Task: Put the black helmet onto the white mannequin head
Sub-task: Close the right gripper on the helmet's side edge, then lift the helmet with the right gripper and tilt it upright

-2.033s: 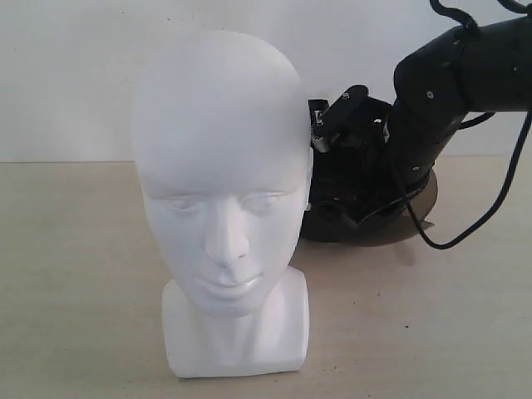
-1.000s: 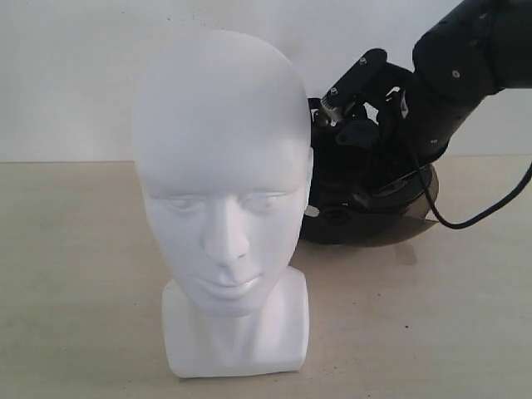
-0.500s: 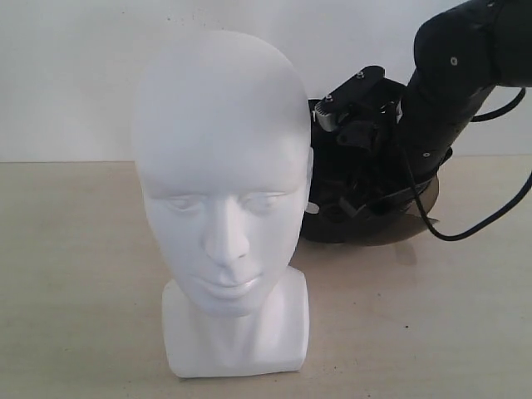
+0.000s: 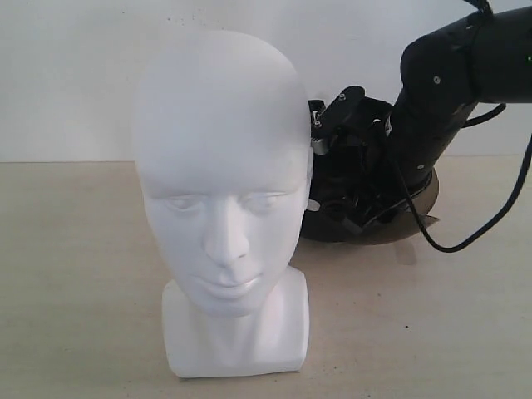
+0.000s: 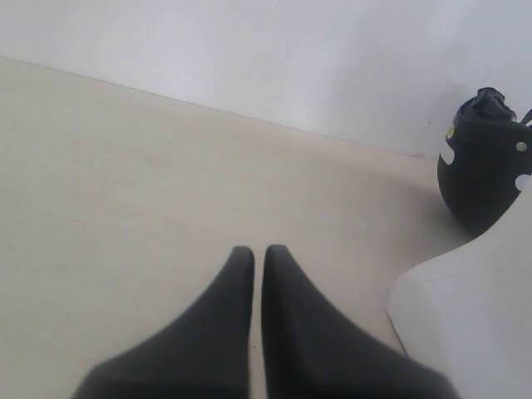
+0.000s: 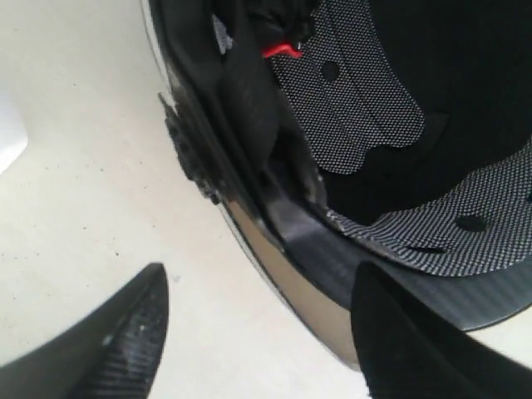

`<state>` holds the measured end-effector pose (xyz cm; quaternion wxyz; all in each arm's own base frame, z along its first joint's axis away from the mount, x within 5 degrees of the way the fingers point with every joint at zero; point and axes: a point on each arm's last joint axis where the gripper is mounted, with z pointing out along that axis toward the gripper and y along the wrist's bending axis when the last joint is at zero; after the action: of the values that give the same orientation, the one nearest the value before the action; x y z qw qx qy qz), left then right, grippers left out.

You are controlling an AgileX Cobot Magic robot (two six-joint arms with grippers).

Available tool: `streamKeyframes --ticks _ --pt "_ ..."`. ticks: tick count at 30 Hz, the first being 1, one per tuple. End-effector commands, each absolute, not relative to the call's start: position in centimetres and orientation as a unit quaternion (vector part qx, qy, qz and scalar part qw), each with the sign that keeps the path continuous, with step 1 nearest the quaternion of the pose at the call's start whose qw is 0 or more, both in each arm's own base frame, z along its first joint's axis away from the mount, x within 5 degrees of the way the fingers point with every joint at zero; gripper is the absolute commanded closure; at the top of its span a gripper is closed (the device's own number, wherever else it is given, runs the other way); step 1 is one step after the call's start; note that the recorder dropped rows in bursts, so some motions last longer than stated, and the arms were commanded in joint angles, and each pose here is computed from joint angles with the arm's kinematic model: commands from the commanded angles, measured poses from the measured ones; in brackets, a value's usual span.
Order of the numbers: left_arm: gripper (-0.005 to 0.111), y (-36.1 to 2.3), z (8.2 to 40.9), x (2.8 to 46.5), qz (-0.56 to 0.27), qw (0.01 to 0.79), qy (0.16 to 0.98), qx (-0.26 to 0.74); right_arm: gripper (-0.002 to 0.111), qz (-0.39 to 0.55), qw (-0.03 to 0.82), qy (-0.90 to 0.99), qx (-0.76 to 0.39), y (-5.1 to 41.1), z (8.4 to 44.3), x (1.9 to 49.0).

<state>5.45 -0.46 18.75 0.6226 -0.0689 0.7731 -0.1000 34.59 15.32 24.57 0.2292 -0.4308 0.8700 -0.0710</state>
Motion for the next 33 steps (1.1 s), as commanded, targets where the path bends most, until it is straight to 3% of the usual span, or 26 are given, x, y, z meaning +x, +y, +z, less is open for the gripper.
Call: streamKeyframes --ticks 1,9,25,28,32,33 --pt "0.102 -0.5 18.7 5.4 -0.104 0.623 0.772 -0.069 0.046 -0.075 0.242 0.853 -0.456 15.5 24.8 34.8" --pt "0.102 -0.5 18.7 5.4 -0.104 0.623 0.772 -0.069 0.046 -0.075 0.278 0.836 -0.468 16.0 25.0 35.3" --pt "0.102 -0.5 18.7 5.4 -0.104 0.623 0.772 -0.069 0.049 -0.074 0.274 0.818 -0.501 17.4 19.2 37.8" --pt "0.102 -0.5 18.7 5.4 -0.104 0.623 0.772 -0.069 0.067 -0.074 0.266 0.819 -0.503 17.4 18.5 37.9" --pt "0.102 -0.5 18.7 5.4 -0.104 0.623 0.772 -0.069 0.108 -0.072 0.274 0.82 -0.497 17.5 18.6 38.0" --pt "0.102 -0.5 18.7 5.4 -0.104 0.623 0.772 -0.069 0.108 -0.07 0.277 0.824 -0.49 17.4 18.6 38.0"
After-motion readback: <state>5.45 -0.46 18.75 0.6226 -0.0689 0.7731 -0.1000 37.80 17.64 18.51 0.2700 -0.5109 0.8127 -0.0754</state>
